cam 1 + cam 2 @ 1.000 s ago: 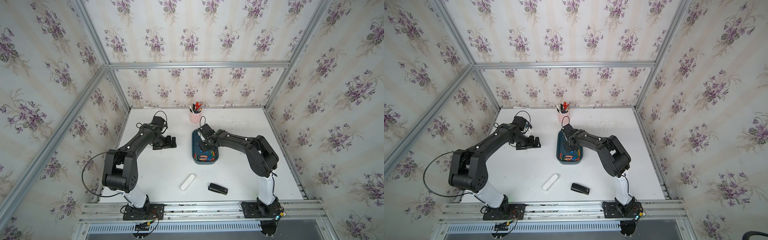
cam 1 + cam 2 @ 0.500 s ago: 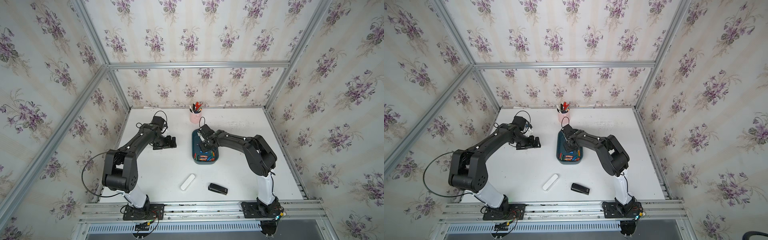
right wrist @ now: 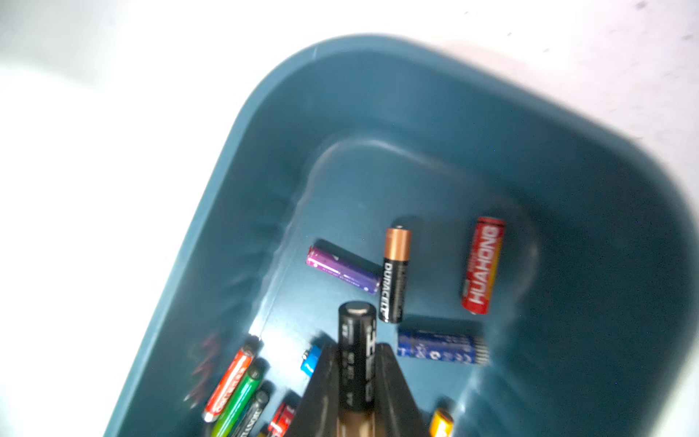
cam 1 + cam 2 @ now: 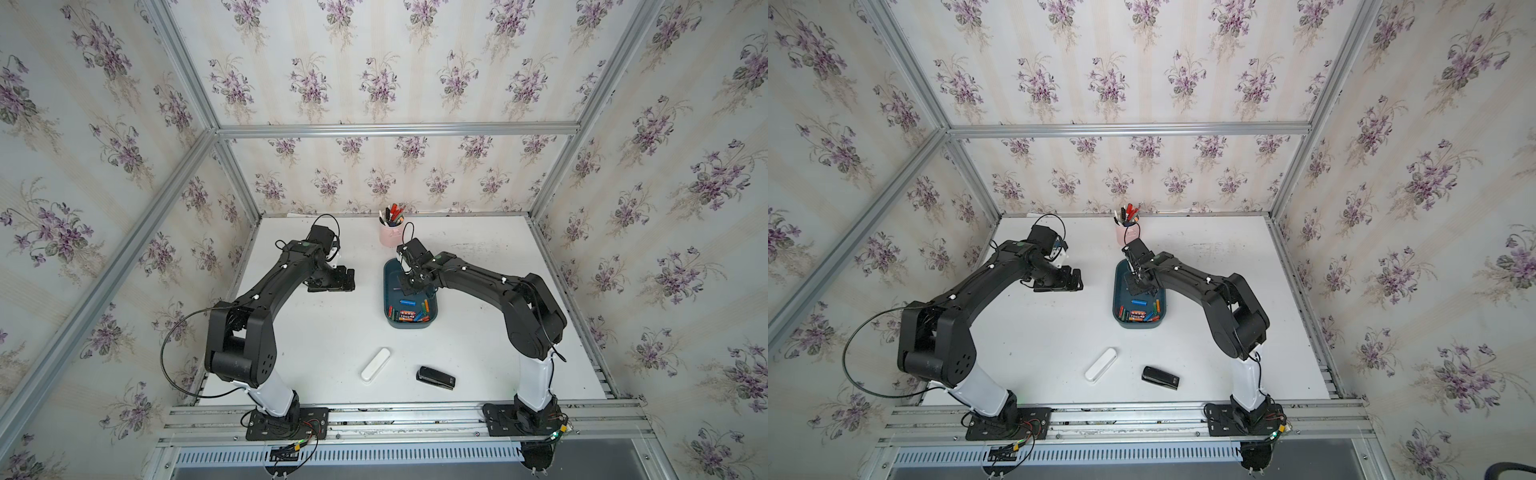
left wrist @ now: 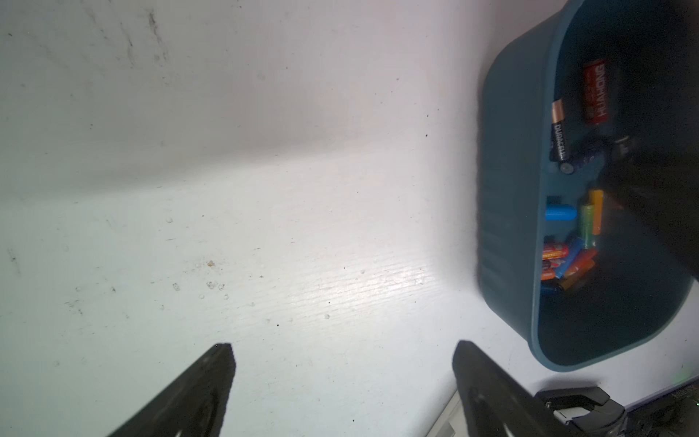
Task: Take the batteries out of the storage box
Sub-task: Pick up the battery from the storage box, then place the battery at the center of the board.
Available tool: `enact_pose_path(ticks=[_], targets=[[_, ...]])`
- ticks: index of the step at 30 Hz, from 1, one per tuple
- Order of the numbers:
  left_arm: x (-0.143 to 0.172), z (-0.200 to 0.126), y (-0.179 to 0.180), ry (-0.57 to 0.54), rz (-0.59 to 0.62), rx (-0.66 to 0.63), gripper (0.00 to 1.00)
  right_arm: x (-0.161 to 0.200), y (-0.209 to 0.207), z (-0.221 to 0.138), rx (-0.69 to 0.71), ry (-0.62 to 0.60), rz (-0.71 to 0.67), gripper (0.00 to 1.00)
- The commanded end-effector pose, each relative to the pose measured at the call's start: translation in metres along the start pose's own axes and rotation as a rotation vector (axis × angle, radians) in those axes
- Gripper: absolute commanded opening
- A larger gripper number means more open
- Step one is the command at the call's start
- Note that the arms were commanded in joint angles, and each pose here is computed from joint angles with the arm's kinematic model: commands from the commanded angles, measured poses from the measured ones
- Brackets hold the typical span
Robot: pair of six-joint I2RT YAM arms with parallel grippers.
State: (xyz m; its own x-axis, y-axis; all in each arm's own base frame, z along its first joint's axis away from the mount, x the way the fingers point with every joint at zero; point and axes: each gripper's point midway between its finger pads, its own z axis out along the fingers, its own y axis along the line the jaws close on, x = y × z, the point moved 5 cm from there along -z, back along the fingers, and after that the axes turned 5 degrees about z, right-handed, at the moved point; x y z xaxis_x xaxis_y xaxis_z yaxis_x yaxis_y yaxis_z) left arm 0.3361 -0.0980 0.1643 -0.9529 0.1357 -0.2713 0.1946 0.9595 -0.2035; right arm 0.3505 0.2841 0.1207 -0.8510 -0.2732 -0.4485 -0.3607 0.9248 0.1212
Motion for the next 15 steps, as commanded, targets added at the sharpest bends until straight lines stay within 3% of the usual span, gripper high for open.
enact_pose_path(ticks=[1, 8, 15], targets=[[-0.001, -0.003, -0.002, 0.014, 0.022, -0.029, 0.95, -0.004, -0.012, -0.018, 0.03, -0.014, 0.067, 0.16], [-0.012, -0.006, -0.016, 0.01, 0.067, -0.044, 0.95, -0.007, -0.056, -0.058, 0.085, -0.073, 0.199, 0.15], [-0.02, -0.005, -0.03, 0.013, 0.107, -0.059, 0.95, 0.022, -0.108, -0.049, 0.151, -0.031, 0.303, 0.15]])
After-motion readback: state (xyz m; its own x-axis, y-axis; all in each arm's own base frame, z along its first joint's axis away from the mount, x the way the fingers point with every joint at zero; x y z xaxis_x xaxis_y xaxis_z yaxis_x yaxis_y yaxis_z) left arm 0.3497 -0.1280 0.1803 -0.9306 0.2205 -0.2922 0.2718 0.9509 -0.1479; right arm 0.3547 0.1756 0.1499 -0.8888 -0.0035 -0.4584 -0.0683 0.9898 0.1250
